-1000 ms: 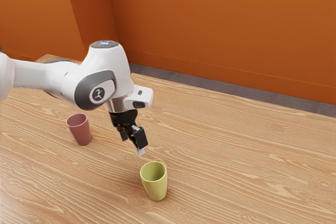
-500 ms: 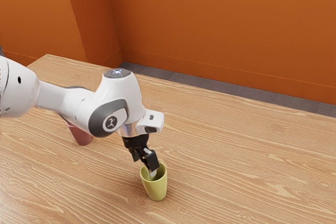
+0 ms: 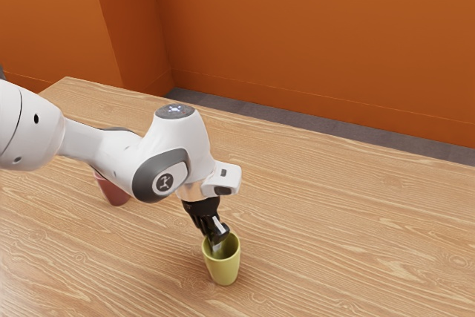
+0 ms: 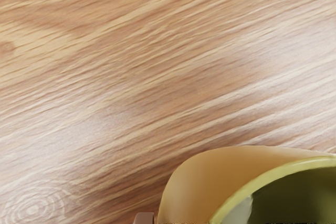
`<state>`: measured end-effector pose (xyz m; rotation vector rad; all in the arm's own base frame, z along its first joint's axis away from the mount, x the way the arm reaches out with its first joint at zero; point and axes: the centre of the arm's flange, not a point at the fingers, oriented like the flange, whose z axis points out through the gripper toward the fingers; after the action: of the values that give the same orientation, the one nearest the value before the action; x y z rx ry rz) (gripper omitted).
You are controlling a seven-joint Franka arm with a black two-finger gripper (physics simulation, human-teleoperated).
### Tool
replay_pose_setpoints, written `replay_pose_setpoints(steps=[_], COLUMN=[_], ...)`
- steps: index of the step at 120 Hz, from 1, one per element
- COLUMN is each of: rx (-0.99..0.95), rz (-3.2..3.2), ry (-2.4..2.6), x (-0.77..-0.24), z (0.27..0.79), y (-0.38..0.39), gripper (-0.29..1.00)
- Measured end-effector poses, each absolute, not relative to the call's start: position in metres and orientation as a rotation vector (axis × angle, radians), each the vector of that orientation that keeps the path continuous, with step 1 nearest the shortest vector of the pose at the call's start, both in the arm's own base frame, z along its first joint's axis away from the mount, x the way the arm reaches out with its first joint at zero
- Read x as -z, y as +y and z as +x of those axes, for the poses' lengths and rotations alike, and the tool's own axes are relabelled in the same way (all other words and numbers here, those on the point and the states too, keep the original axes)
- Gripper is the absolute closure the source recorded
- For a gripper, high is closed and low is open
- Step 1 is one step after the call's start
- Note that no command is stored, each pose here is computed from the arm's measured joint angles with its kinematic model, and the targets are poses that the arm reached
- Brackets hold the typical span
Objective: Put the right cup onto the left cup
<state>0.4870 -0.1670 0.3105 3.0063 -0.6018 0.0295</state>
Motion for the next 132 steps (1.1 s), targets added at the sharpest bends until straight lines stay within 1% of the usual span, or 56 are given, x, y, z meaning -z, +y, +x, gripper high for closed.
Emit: replay_pose_setpoints(steps=[22, 54, 70, 91, 112, 132], rx=[-0.071, -0.24, -0.269, -0.275, -0.256, -0.215], rz=[3.012, 3.025, 3.046, 3.076, 3.107, 3.124], ry=[-0.584, -0.548, -0.426, -0.287, -0.091, 0.039], x=[-0.325, -0.41, -0.444, -0.475, -0.509, -0.53], z=[0.487, 0.474, 0.473, 0.471, 0.479, 0.486], y=[-0.166, -0.154, -0.114, -0.062, 0.02, 0.077], gripper=[0.76, 0.78, 0.78, 0.79, 0.79, 0.79])
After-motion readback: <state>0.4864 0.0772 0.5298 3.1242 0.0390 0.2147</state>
